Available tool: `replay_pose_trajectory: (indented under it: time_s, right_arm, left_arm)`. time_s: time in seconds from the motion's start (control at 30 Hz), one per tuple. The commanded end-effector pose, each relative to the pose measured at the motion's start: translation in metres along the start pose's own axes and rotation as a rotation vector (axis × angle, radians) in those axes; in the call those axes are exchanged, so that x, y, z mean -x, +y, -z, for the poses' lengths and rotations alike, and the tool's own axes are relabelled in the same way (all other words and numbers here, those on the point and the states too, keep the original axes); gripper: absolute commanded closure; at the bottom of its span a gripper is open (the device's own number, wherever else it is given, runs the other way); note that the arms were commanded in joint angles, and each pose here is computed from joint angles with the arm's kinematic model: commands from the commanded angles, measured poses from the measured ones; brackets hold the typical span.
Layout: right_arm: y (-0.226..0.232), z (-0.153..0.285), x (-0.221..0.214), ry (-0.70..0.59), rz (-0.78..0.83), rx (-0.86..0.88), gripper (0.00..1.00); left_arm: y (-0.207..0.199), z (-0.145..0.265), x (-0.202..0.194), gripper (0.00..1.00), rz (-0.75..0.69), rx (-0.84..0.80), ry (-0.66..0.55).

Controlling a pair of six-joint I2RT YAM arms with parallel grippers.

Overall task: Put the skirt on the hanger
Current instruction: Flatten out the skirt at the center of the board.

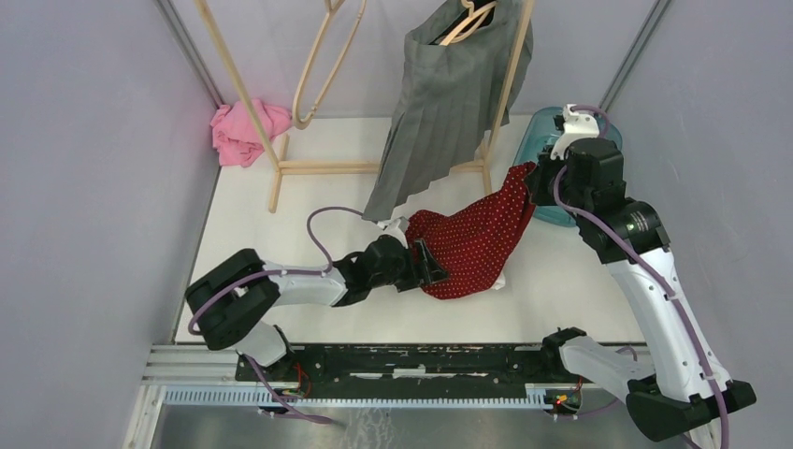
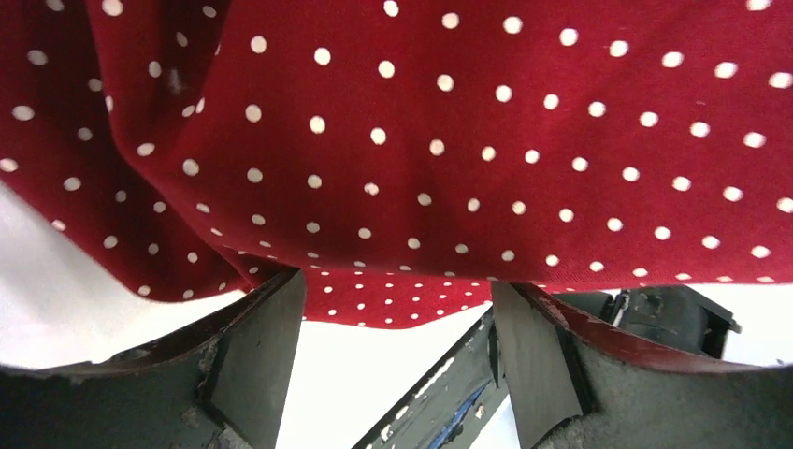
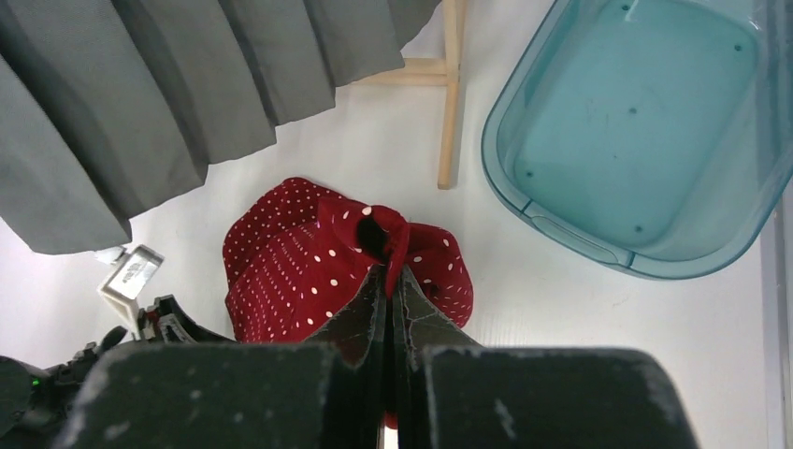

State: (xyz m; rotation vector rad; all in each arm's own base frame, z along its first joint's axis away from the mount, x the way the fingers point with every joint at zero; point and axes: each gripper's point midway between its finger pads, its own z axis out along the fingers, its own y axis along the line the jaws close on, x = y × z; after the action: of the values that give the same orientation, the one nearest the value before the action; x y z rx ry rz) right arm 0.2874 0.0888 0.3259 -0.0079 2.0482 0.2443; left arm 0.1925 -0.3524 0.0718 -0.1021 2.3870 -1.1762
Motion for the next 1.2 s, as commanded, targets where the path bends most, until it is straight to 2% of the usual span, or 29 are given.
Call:
replay_pose_trajectory:
  time_s: [0.0, 0.13, 0.2, 0.27, 0.47, 0.53, 0.57, 0.73, 0.9, 1.17]
  right_arm:
    - [-0.008, 0.011, 0.014, -0.062, -0.001, -0.026, 0.99]
    - [-0.005, 0.012, 0.012, -0.052, -0.009, -0.006, 0.99]
    - [-0.005, 0.011, 0.009, -0.045, -0.012, -0.005, 0.99]
    - [-0.005, 0.011, 0.006, -0.039, -0.017, -0.001, 0.99]
    - [-0.003, 0.011, -0.002, -0.02, -0.025, 0.016, 0.99]
    - [-0.004, 0.012, -0.004, -0.015, -0.021, 0.017, 0.99]
    - [-0.003, 0.013, -0.004, -0.016, -0.019, 0.021, 0.99]
    - [0.001, 0.017, -0.005, -0.013, -0.02, 0.05, 0.99]
    - [0.012, 0.021, 0.0, -0.03, -0.033, 0.112, 0.99]
    - [0.058, 0.035, 0.026, -0.066, -0.062, 0.346, 0.99]
  left_arm:
    - [-0.019, -0.018, -0.001, 0.2, -0.05, -0.054, 0.008]
    - [-0.006, -0.031, -0.012, 0.19, -0.06, -0.013, 0.05]
    - [0.0, -0.035, -0.016, 0.22, -0.065, 0.007, 0.064]
    - [0.005, -0.04, -0.02, 0.33, -0.074, 0.02, 0.081]
    - [0.009, -0.042, -0.021, 0.81, -0.119, 0.06, 0.115]
    - [0.009, -0.033, -0.017, 0.94, -0.139, 0.082, 0.105]
    - [0.006, -0.026, -0.013, 0.96, -0.153, 0.091, 0.095]
    - [-0.01, 0.016, 0.016, 0.97, -0.224, 0.124, 0.024]
    - [-0.022, 0.069, 0.053, 0.97, -0.234, 0.123, -0.081]
    - [-0.046, 0.141, 0.109, 0.97, -0.265, 0.122, -0.203]
